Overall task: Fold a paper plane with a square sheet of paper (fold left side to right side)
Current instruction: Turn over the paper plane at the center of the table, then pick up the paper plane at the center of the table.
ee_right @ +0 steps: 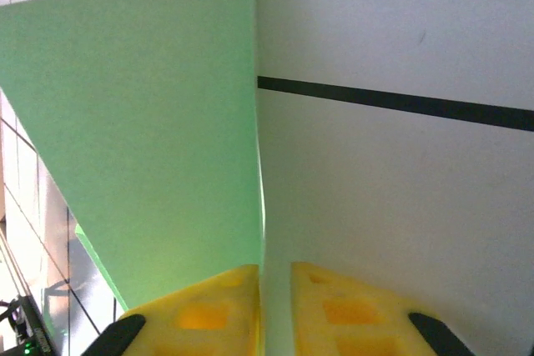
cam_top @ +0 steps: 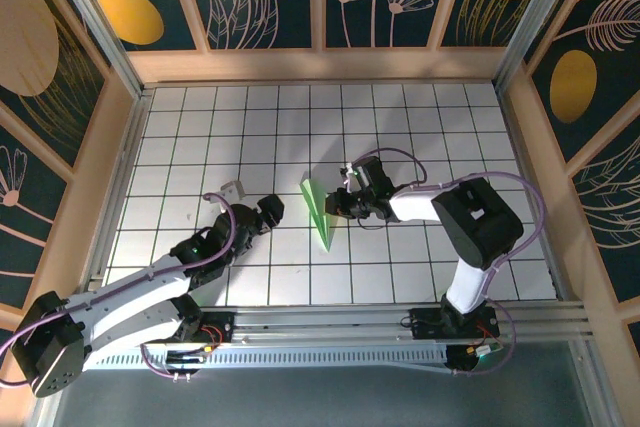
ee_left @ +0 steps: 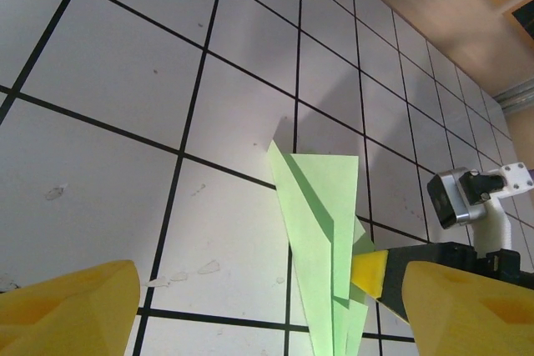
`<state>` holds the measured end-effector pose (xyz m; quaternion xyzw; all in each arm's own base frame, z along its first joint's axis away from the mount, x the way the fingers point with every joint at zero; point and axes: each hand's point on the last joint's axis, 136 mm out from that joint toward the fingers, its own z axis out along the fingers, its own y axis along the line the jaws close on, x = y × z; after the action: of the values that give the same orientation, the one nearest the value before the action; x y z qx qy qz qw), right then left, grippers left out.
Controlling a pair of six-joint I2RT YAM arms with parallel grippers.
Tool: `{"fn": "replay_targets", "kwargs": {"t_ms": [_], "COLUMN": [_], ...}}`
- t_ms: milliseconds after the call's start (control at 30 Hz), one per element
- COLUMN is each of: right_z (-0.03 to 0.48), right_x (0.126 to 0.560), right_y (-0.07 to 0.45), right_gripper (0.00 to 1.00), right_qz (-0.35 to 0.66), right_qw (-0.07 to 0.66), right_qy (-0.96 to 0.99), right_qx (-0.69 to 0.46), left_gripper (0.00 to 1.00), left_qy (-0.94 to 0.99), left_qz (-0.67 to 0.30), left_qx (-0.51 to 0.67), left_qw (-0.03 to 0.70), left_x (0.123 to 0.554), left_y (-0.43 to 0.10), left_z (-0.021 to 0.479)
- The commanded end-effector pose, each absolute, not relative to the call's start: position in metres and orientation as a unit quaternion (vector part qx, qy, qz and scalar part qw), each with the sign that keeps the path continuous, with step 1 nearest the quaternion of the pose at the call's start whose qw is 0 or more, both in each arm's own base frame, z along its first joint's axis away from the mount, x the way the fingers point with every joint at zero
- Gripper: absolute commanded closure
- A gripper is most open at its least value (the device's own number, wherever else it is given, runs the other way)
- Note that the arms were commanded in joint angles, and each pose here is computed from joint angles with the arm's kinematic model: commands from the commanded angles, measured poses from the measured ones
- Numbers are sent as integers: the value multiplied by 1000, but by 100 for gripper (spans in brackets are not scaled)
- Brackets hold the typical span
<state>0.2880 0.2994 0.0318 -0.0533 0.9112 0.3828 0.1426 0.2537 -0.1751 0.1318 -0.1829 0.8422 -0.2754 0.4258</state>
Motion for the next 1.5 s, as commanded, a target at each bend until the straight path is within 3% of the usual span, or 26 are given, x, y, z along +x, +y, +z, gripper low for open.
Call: {"fn": "replay_targets", "kwargs": {"t_ms": [0,333,500,700,1200,1467], "right_z": [48,74,89,81,60,52], "right_x": [293,300,281,264,259,259], "right_y": [294,266,274,295,323,323], "right_gripper": [78,56,50,48,46,54], "right_qz": [372,268,216,200,193,183], "right_qw": [168,208,170,127,98,92], "right_qy": [910,937,951,958,959,962], "right_qx": [-64,-81,-140,-161,-183,-182], "left_gripper": [18,13,11,10,9,8], "left_qy": [838,838,835,835,838,840], "left_qz": [-273,-276,-278,-275,-269,-266], "left_qx": [-188,-186,-188,-192,-194,-193], "left_qw": [432,433,435,437,433,431], "left_x": [257,259,260,258,256,255], "left_y": [-173,-174,-172,-168,-163,-163], "left_z": [136,138,140,138,132,130]}}
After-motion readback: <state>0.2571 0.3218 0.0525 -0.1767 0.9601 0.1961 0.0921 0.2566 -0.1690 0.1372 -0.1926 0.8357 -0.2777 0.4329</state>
